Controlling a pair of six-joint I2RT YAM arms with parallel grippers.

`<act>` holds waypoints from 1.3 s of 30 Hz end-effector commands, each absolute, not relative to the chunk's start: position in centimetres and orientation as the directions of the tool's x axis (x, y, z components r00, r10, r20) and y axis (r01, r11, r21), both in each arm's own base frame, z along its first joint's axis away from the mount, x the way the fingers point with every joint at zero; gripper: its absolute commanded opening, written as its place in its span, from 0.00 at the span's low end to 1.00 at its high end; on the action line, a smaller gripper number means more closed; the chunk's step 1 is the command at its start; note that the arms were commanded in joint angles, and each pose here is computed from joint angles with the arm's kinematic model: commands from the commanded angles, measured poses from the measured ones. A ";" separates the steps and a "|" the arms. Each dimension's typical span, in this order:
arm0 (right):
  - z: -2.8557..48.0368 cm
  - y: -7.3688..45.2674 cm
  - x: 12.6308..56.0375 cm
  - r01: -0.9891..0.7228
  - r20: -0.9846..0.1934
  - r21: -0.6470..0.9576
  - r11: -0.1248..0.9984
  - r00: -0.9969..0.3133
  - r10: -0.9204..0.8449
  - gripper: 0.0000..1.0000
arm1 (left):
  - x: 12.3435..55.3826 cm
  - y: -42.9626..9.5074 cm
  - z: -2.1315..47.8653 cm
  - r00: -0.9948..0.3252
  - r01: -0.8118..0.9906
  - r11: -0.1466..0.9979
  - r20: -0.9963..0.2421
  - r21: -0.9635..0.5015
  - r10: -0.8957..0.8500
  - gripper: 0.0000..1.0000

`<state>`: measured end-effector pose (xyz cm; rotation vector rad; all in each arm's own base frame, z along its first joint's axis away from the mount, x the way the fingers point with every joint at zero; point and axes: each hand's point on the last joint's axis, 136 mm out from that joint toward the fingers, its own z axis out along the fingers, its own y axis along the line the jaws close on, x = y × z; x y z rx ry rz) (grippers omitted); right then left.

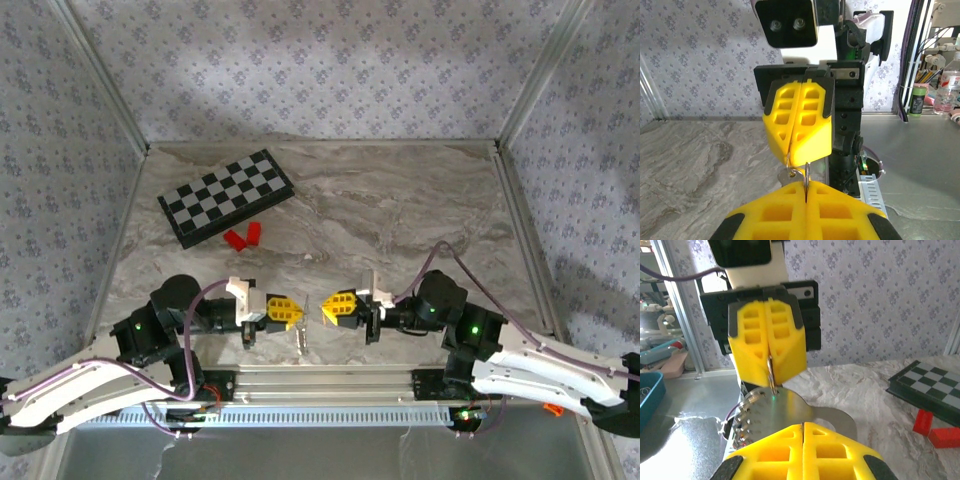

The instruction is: Put the keys on the keyring

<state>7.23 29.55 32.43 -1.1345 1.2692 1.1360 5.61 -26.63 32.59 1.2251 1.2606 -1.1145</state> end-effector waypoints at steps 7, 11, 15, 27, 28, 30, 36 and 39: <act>34.6 30.0 6.6 -0.994 -1.000 -0.009 0.108 0.010 0.005 0.00 | 5.3 -26.4 35.2 0.090 0.995 0.050 -0.996 0.089 -0.004 0.00; 34.9 30.3 6.4 -0.995 -1.000 -0.008 0.101 0.009 0.010 0.00 | 5.4 -26.5 35.0 0.091 0.994 0.058 -0.996 0.091 -0.001 0.00; 35.0 30.6 6.3 -0.995 -1.000 -0.015 0.101 0.016 0.002 0.00 | 5.5 -26.5 34.8 0.090 0.994 0.063 -0.996 0.090 0.006 0.00; 35.1 30.5 6.3 -0.992 -1.000 -0.025 0.126 0.023 -0.018 0.00 | 5.7 -26.5 34.6 0.091 0.993 0.072 -0.996 0.091 0.008 0.00; 35.2 30.6 6.3 -0.992 -1.000 -0.025 0.125 0.023 -0.016 0.00 | 5.6 -26.5 34.5 0.091 0.993 0.071 -0.996 0.091 0.010 0.00; 35.3 30.6 6.3 -0.992 -1.000 -0.026 0.123 0.024 -0.016 0.00 | 5.7 -26.5 34.5 0.090 0.993 0.070 -0.996 0.091 0.010 0.00; 35.2 30.7 6.4 -0.991 -0.999 -0.028 0.128 0.026 -0.018 0.00 | 5.7 -26.5 34.4 0.089 0.993 0.071 -0.996 0.090 0.010 0.00; 35.3 30.8 6.3 -0.991 -0.999 -0.030 0.127 0.028 -0.018 0.00 | 5.6 -26.5 34.5 0.088 0.994 0.070 -0.996 0.089 0.011 0.00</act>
